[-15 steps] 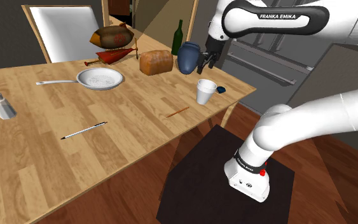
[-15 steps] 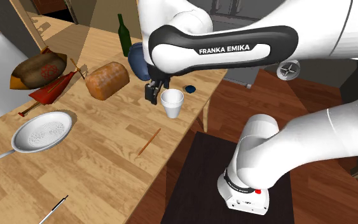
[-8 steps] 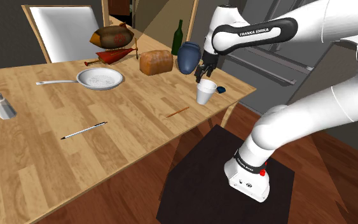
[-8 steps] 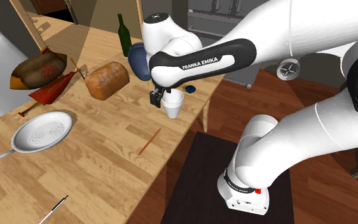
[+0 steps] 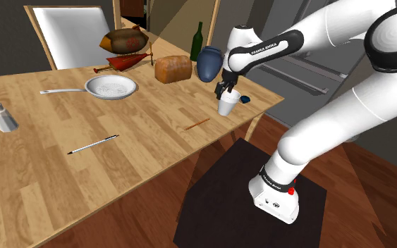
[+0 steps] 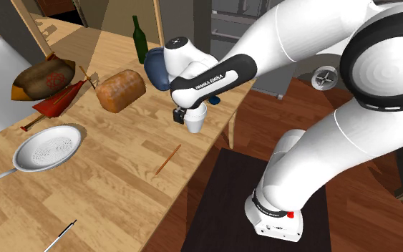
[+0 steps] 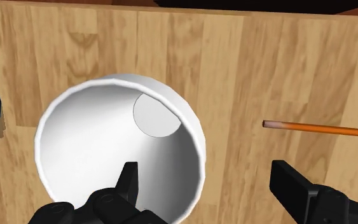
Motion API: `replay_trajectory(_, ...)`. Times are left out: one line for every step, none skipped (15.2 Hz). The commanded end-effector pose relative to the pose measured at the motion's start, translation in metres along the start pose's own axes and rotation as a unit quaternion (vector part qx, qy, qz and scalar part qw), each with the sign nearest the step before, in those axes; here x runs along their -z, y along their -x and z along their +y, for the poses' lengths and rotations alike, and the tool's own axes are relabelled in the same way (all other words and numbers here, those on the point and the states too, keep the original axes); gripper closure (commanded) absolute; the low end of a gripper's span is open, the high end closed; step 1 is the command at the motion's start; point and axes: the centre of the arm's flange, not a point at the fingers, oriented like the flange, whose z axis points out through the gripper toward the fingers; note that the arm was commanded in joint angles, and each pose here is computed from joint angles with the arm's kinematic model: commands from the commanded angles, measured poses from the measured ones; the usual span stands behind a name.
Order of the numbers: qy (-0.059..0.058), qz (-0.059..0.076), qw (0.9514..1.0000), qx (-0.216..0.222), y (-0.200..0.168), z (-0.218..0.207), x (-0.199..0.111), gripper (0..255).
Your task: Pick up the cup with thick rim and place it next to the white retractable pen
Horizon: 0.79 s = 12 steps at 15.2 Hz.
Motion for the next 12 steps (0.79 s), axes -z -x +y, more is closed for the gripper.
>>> replay_trajectory(0.001,0.0,1.0,0.0,0.0,0.001,-0.011,0)
replay_trajectory(0.001,0.0,1.0,0.0,0.0,0.001,-0.016,0)
replay_trajectory(0.001,0.0,1.0,0.0,0.0,0.001,-0.021,0)
replay_trajectory(0.001,0.0,1.0,0.0,0.0,0.001,-0.027,0)
replay_trajectory(0.001,0.0,1.0,0.0,0.0,0.001,-0.035,0)
replay_trajectory(0.001,0.0,1.0,0.0,0.0,0.001,-0.035,0)
replay_trajectory(0.001,0.0,1.0,0.0,0.0,0.001,-0.035,0)
replay_trajectory(0.001,0.0,1.0,0.0,0.0,0.001,-0.035,0)
replay_trajectory(0.001,0.0,1.0,0.0,0.0,0.001,-0.035,0)
replay_trajectory(0.001,0.0,1.0,0.0,0.0,0.001,-0.035,0)
replay_trajectory(0.001,0.0,1.0,0.0,0.0,0.001,-0.035,0)
replay_trajectory(0.001,0.0,1.0,0.0,0.0,0.001,-0.035,0)
